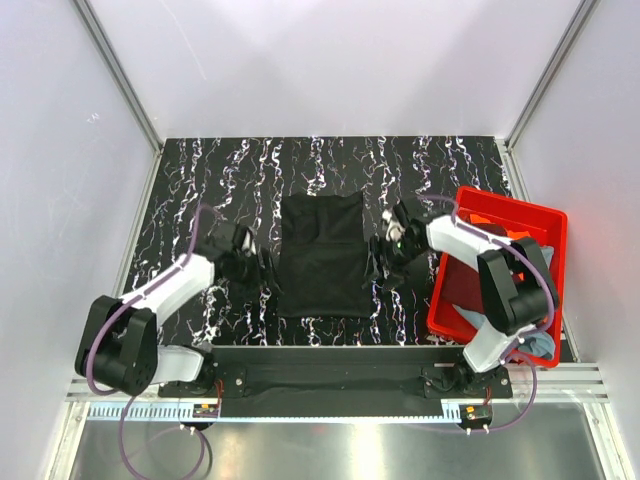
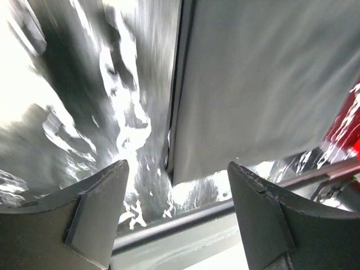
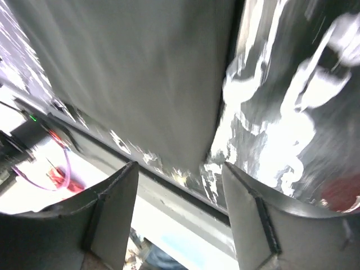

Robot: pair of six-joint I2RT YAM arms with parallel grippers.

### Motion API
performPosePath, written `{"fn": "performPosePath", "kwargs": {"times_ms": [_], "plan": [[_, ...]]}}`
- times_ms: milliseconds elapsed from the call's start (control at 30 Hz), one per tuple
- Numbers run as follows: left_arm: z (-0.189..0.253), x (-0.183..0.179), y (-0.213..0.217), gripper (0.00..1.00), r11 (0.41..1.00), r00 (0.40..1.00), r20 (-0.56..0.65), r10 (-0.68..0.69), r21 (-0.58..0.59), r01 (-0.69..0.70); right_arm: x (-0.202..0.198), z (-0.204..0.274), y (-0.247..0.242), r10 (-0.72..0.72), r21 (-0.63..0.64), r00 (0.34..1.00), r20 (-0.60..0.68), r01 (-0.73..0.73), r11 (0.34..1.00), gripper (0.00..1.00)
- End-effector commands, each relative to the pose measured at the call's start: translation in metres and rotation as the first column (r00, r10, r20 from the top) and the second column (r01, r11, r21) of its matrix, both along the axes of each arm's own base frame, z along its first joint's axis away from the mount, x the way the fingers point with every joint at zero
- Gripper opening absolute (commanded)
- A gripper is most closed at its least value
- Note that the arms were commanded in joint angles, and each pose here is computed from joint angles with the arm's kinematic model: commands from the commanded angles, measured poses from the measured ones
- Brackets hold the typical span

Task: Fold and stack the t-shirts
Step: Fold the tshirt

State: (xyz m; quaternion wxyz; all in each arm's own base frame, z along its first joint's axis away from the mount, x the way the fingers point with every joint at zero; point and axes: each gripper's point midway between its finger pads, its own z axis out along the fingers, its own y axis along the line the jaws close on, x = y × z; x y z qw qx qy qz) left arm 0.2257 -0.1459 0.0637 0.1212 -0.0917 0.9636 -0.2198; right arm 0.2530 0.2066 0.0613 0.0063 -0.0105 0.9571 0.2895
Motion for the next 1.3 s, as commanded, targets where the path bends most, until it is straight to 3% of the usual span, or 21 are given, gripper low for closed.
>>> {"fn": "performPosePath", "kwargs": {"times_ms": [0,167,333,567,733,800,867,900,1067,1267], "plan": [[-0.026,-0.040,-0.013,0.75,0.996,0.990,-0.115,0.077,-0.030,-0.081,-0.033,-0.008,0.008,0.010,0.036,1.000,-0.008,-0.010,0.999,0.69],[-0.043,-0.058,-0.015,0.73,0.974,0.967,-0.151,0.205,-0.070,-0.218,-0.068,-0.027,0.016,-0.060,0.090,0.995,-0.083,0.067,0.994,0.69],[-0.050,-0.058,-0.010,0.73,0.956,0.951,-0.140,0.276,-0.066,-0.287,-0.072,-0.035,0.015,-0.167,0.099,0.981,-0.095,0.176,0.979,0.68],[-0.069,-0.075,0.005,0.71,0.909,0.873,-0.255,0.415,0.067,-0.412,-0.073,-0.032,0.007,-0.193,0.069,0.979,-0.061,0.197,0.978,0.67],[-0.071,-0.076,0.005,0.64,0.883,0.840,-0.281,0.465,0.081,-0.462,-0.075,-0.036,-0.001,-0.224,0.024,0.973,-0.052,0.225,0.974,0.67],[-0.071,-0.073,0.003,0.56,0.883,0.842,-0.277,0.463,0.068,-0.464,-0.077,-0.040,-0.002,-0.245,0.009,0.967,-0.067,0.246,0.969,0.66],[-0.068,-0.066,-0.003,0.40,0.889,0.855,-0.262,0.447,0.021,-0.458,-0.079,-0.045,-0.001,-0.249,0.006,0.965,-0.086,0.251,0.968,0.66],[-0.068,-0.065,-0.005,0.36,0.890,0.858,-0.262,0.441,0.008,-0.455,-0.080,-0.046,0.000,-0.252,0.008,0.963,-0.093,0.254,0.967,0.66],[-0.066,-0.060,-0.015,0.28,0.900,0.870,-0.272,0.410,-0.034,-0.435,-0.080,-0.053,0.002,-0.271,-0.001,0.957,-0.104,0.273,0.962,0.66],[-0.065,-0.061,-0.012,0.09,0.907,0.879,-0.258,0.401,-0.025,-0.421,-0.086,-0.061,0.010,-0.286,-0.029,0.950,-0.126,0.285,0.958,0.66]]}}
